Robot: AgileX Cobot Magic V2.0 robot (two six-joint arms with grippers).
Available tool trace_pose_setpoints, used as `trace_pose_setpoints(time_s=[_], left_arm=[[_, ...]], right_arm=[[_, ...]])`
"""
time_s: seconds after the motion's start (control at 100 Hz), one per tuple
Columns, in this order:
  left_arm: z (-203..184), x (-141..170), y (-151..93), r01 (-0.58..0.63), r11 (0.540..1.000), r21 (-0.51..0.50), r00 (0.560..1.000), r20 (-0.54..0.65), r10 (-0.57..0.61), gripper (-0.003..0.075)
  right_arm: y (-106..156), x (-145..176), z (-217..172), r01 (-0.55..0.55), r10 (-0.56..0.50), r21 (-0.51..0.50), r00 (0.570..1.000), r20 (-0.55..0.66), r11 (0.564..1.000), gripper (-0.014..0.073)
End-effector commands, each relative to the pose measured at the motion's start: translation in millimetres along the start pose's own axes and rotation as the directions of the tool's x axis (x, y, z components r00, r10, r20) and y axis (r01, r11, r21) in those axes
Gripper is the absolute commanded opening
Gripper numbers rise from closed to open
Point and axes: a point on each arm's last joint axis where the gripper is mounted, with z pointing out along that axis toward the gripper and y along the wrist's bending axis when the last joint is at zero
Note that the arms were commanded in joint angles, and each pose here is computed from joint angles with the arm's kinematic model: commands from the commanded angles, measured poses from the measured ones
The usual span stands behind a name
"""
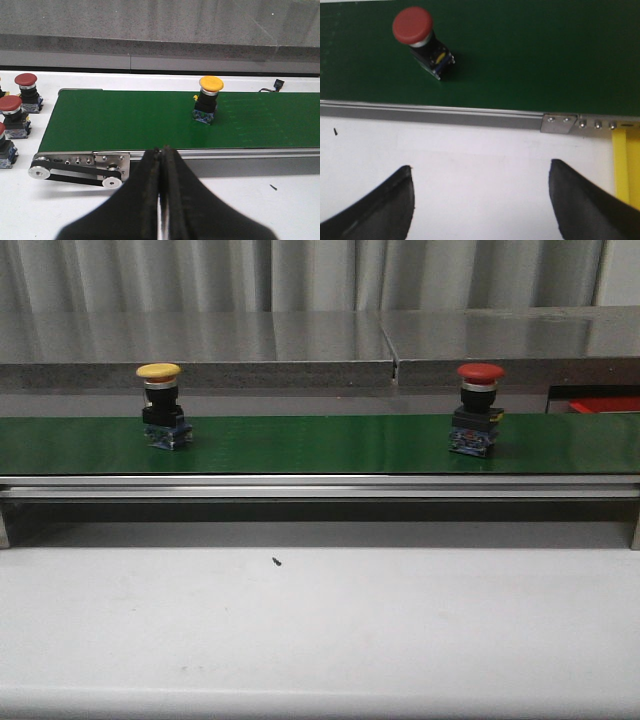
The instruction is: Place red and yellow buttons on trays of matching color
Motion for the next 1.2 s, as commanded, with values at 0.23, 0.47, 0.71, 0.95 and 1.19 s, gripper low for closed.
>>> trace_pose_setpoints(time_s=[0.23, 0.47, 0.71, 0.95, 1.19], left_arm=[[-3, -15, -1, 0.013, 1.0, 0.005, 0.995, 0.104, -0.013, -0.0019], [-3, -15, -1, 0.013, 1.0, 0.005, 0.995, 0.104, -0.013, -0.0019], [-3, -15, -1, 0.013, 1.0, 0.005, 0.995, 0.104, -0.013, -0.0019], [-3, -15, -1, 0.013, 1.0, 0.005, 0.995, 0.104, -0.013, -0.0019], [-3, -15, -1, 0.013, 1.0, 0.005, 0.995, 0.104, -0.013, -0.0019]], right_arm=[[5, -43, 24, 0.092, -0.092, -0.004, 0.995, 0.027, 0.996, 0.0588], [5, -68, 63, 0.119, -0.119, -0.003, 0.992, -0.042, 0.993, 0.0588], [4, -88, 96, 0.146, -0.145, 0.0, 0.987, -0.062, 0.989, 0.0587], [-2, -97, 136, 0.171, -0.169, 0.017, 0.98, -0.108, 0.985, 0.0571], [-8, -103, 136, 0.123, -0.118, 0.026, 0.981, -0.157, 0.992, 0.0139]])
